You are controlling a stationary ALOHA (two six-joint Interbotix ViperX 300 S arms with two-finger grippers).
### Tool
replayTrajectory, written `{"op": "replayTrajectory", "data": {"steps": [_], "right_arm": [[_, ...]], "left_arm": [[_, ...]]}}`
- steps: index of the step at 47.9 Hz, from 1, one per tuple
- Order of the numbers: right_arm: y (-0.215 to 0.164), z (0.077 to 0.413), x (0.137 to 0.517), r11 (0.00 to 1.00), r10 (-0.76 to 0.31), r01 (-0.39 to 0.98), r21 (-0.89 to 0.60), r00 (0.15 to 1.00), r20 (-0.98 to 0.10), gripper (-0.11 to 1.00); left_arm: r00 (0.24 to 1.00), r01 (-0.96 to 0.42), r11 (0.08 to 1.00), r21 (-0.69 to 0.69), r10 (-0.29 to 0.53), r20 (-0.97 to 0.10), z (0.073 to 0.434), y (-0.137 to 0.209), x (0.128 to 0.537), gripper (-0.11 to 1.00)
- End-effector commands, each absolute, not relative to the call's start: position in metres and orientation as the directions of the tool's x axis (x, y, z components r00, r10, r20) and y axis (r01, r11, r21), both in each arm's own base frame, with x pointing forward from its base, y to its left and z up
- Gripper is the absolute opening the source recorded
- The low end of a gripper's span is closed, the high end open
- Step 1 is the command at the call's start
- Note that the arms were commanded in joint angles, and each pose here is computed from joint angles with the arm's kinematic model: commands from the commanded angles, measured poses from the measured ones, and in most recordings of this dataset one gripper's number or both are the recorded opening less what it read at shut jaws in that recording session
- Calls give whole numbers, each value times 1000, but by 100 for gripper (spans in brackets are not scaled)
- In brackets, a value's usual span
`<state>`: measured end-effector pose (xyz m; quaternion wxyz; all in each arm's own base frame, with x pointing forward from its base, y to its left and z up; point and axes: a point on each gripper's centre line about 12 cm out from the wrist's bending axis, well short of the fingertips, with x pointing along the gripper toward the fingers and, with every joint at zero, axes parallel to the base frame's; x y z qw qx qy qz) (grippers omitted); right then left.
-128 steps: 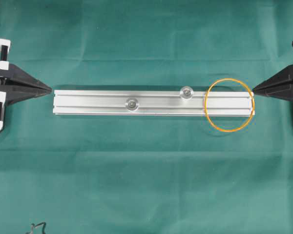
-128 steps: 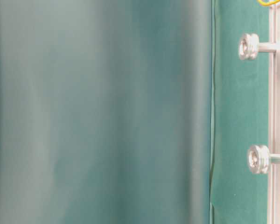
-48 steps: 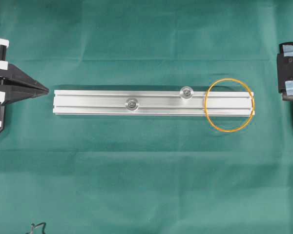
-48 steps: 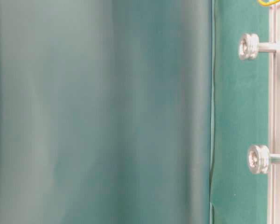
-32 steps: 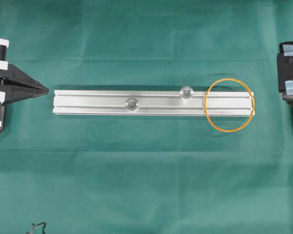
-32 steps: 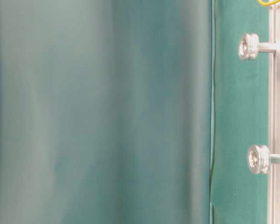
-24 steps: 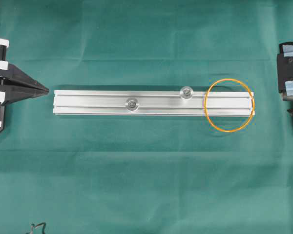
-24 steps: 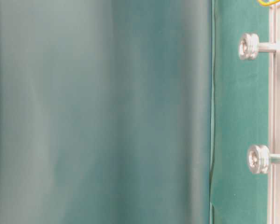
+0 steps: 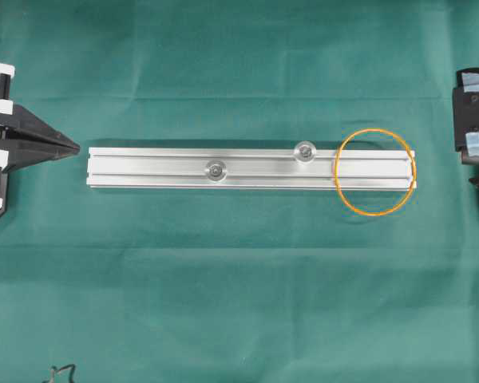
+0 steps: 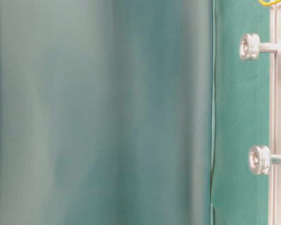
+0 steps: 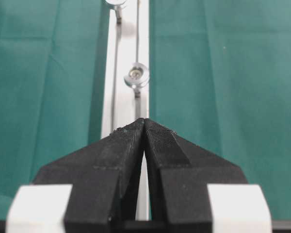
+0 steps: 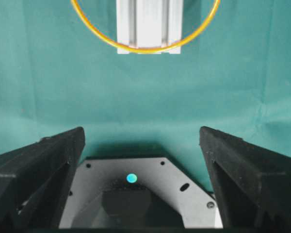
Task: Hook the rubber onto the shaft.
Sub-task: 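Lower the right gripper over the band's near edge at the rail end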
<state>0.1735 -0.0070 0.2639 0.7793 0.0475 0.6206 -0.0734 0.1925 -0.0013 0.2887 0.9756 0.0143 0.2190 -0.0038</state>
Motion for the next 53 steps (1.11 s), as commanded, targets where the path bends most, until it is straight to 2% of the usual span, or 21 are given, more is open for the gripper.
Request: {"op": "replayTrajectory", "data": {"steps": [1, 14, 35, 53], "right_arm": [[-7, 272, 179, 984, -53, 176, -9, 247, -968, 98], [-7, 272, 200, 985, -52, 172, 0, 295, -954, 98], [-7, 271, 244, 986, -50, 167, 0, 299, -953, 97], [-7, 269, 249, 986, -52, 168, -2, 290, -956, 97]], "left_arm": [[916, 15, 999, 29, -2, -402, 300, -2, 196, 0], [916, 15, 999, 29, -2, -402, 300, -2, 196, 0], [914, 15, 999, 29, -2, -405, 300, -2, 195, 0], [912, 15, 999, 29, -1, -409, 299, -2, 196, 0]]}}
